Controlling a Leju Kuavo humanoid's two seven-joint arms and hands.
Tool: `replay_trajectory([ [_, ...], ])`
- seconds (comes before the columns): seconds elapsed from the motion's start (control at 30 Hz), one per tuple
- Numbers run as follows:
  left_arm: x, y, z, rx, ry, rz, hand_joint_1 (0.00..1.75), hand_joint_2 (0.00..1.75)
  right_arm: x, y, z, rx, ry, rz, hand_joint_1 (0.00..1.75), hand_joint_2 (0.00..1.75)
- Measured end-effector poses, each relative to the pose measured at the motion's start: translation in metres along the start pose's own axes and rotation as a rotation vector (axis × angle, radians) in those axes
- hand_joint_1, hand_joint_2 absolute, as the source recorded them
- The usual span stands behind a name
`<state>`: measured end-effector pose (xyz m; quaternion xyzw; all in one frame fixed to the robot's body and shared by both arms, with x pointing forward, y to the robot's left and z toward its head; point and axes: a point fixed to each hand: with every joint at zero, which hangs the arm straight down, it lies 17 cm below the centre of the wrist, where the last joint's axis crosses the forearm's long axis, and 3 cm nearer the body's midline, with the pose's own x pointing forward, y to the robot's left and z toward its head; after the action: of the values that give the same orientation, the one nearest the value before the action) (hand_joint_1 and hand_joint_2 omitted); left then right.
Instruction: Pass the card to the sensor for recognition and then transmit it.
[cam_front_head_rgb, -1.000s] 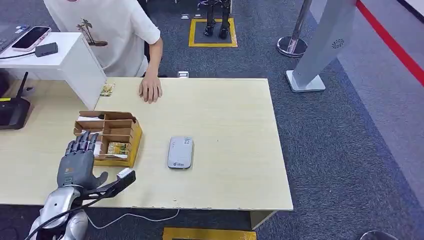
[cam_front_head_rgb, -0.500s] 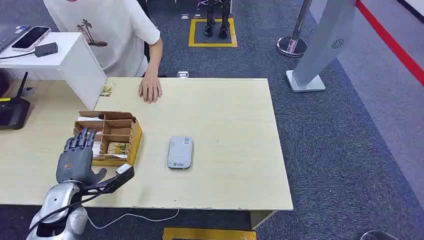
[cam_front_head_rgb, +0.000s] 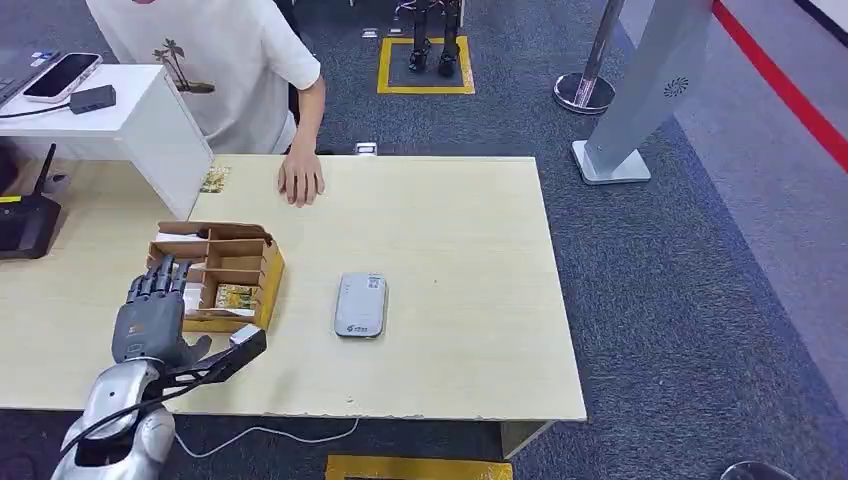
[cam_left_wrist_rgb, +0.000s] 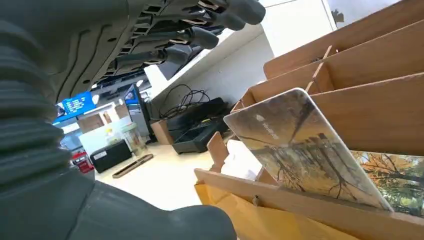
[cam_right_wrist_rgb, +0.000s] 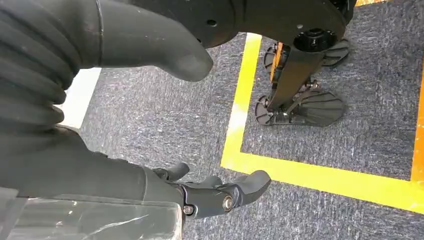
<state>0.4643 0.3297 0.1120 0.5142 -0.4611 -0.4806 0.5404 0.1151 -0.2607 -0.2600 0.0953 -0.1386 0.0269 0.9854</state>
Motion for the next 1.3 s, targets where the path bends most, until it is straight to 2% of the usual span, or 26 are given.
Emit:
replay_trajectory([
  [1.2,0.010,-0.012,-0.019,-0.044,0.000,0.030,0.00,1.75,0.008,0.001,-0.001,0.004,0.004,0.039,0.00,1.75],
  [1.23,0.010,-0.012,-0.019,-0.046,0.000,0.030,0.16,1.75,0.008,0.001,-0.001,0.004,0.004,0.039,0.00,1.75],
  [1.27,0.011,-0.013,-0.019,-0.046,-0.001,0.031,0.73,1.75,0.008,0.001,-0.001,0.004,0.004,0.039,0.00,1.75],
  [1.3,0.011,-0.013,-0.019,-0.046,-0.003,0.031,0.59,1.75,0.008,0.001,-0.001,0.004,0.004,0.039,0.00,1.75],
])
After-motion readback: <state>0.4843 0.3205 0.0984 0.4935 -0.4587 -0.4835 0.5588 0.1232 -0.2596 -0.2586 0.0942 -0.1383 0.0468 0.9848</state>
